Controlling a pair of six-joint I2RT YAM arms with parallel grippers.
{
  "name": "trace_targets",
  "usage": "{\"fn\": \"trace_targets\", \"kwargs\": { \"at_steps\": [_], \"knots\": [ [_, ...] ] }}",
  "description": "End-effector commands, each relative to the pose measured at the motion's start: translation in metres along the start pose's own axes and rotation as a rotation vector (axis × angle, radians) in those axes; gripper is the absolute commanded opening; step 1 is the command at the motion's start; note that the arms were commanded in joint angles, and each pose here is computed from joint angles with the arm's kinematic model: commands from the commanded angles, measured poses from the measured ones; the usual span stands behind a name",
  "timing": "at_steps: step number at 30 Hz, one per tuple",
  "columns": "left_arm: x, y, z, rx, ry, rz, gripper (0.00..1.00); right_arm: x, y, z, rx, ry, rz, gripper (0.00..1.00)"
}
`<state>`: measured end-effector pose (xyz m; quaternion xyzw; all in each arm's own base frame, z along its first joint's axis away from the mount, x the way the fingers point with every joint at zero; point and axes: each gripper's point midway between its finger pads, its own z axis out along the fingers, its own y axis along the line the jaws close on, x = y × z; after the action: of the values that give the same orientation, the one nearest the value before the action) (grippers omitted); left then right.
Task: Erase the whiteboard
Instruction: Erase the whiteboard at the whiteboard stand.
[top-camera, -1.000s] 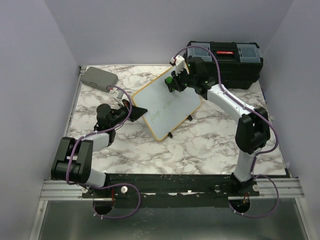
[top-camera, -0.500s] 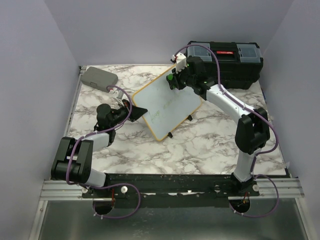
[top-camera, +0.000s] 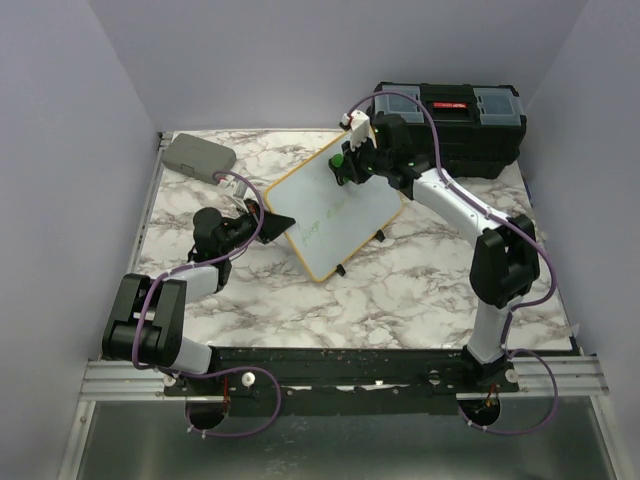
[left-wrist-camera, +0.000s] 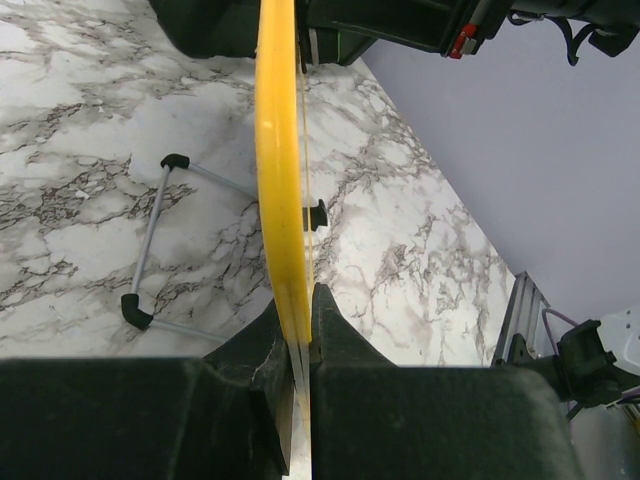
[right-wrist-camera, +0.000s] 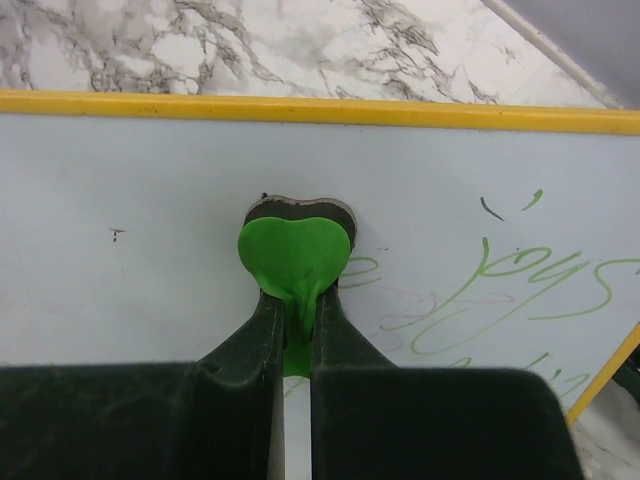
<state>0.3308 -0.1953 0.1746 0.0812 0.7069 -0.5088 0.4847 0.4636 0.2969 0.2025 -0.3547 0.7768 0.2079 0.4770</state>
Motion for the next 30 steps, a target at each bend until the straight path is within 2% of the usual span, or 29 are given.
{"fn": "trace_targets", "kwargs": {
  "at_steps": [1,7,11,15,18,23,30],
  "knots": [
    [0.014,-0.016,0.000,0.095,0.077,0.058,0.00,-0.012,-0.038,0.004,0.191,-0.027,0.068,0.01],
    [0.015,-0.016,0.000,0.097,0.077,0.056,0.00,0.021,-0.043,0.003,0.202,0.059,0.046,0.01],
    [0.014,-0.017,0.000,0.100,0.075,0.057,0.00,0.049,-0.016,0.006,0.051,0.117,0.003,0.01],
    [0.014,-0.016,0.000,0.099,0.075,0.057,0.00,0.059,0.017,0.009,-0.107,0.114,0.012,0.01],
    [0.014,-0.016,0.001,0.099,0.076,0.054,0.00,0.043,0.023,0.010,-0.118,0.050,0.025,0.01],
    [0.014,-0.016,0.001,0.098,0.080,0.055,0.00,-0.003,0.011,0.002,-0.041,-0.103,0.029,0.01],
    [0.014,-0.017,0.002,0.100,0.084,0.056,0.00,-0.027,-0.010,-0.003,0.066,-0.140,0.039,0.01]
  ]
}}
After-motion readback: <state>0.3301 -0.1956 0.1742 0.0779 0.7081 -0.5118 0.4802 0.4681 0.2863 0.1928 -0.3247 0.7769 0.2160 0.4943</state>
